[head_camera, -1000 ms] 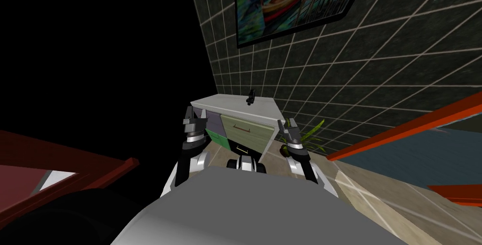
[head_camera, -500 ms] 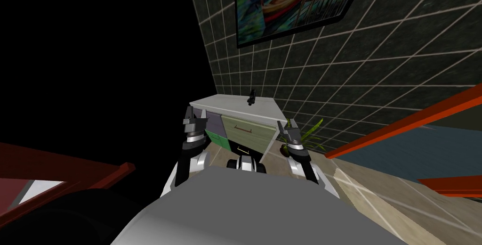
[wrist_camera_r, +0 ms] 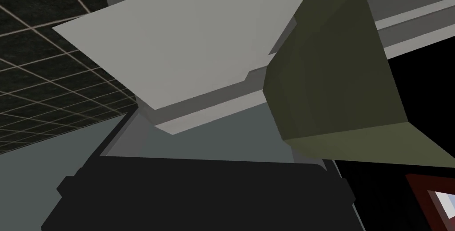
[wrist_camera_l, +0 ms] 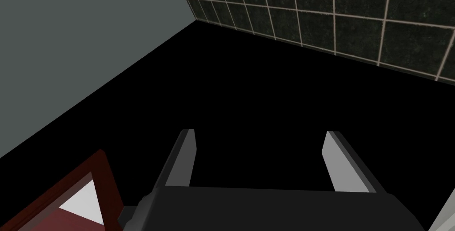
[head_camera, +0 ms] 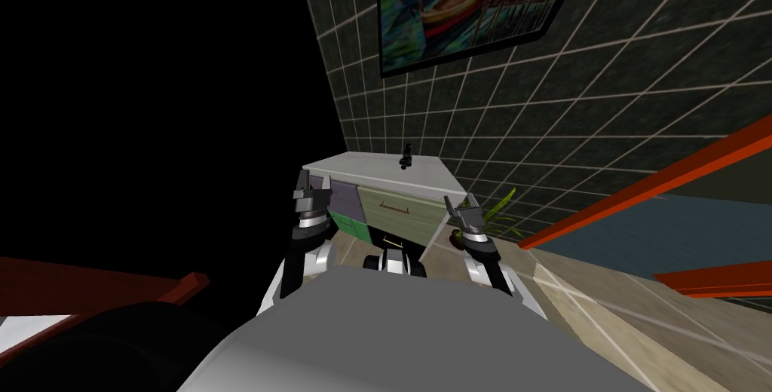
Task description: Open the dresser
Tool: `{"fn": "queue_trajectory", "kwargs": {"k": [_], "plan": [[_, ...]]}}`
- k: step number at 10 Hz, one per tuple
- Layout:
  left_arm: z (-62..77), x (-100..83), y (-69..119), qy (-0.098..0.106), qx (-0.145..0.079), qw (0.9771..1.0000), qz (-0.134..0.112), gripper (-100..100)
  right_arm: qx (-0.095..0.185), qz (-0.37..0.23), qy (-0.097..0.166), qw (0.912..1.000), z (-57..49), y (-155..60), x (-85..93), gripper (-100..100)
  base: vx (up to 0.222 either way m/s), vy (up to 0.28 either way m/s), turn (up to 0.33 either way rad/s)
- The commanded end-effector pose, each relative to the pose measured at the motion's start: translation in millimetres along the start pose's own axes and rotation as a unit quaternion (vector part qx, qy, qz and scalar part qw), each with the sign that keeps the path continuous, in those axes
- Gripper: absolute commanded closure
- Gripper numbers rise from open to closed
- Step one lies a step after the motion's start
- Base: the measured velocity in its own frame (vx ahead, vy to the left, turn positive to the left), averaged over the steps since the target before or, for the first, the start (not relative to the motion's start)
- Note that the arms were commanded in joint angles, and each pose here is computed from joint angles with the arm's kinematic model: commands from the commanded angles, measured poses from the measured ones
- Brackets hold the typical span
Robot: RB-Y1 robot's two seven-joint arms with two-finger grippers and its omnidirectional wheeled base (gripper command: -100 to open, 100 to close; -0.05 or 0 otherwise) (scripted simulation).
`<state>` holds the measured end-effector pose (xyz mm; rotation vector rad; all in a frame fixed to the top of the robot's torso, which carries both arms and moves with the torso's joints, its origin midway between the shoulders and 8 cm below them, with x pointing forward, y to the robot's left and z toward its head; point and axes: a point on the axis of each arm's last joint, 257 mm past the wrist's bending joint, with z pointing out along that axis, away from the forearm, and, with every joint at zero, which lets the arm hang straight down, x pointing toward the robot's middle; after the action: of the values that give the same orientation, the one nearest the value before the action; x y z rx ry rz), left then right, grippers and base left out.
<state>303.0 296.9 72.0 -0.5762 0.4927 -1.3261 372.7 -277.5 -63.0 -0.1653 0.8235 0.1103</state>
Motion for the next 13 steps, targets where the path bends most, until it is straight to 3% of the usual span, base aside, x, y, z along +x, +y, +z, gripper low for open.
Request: {"fn": "queue_trajectory", "kwargs": {"k": [1,5,8,11,13], "plan": [[0.0,0.0,0.0,0.000,0.000,1.0000,0.000,0,-0.005,-0.045,0.013,0.9989,-9.6,-2.8,10.7,-100,0.051,0.137,-0.099],[0.0,0.0,0.0,0.000,0.000,1.0000,0.000,0,-0.012,-0.110,0.034,0.9932,-26.5,-9.9,26.7,-100,0.034,0.119,-0.095],[0.0,0.0,0.0,0.000,0.000,1.0000,0.000,0,-0.012,-0.116,0.034,0.9926,-26.5,-9.9,26.7,-100,0.007,0.049,-0.006],[0.0,0.0,0.0,0.000,0.000,1.0000,0.000,0,-0.020,-0.177,0.056,0.9825,-44.9,-17.0,43.0,-100,-0.004,0.141,-0.117],[0.0,0.0,-0.1,0.000,0.000,1.0000,0.000,0,-0.022,-0.200,0.063,0.9775,-51.2,-19.2,48.1,-100,-0.006,0.137,-0.039]]}}
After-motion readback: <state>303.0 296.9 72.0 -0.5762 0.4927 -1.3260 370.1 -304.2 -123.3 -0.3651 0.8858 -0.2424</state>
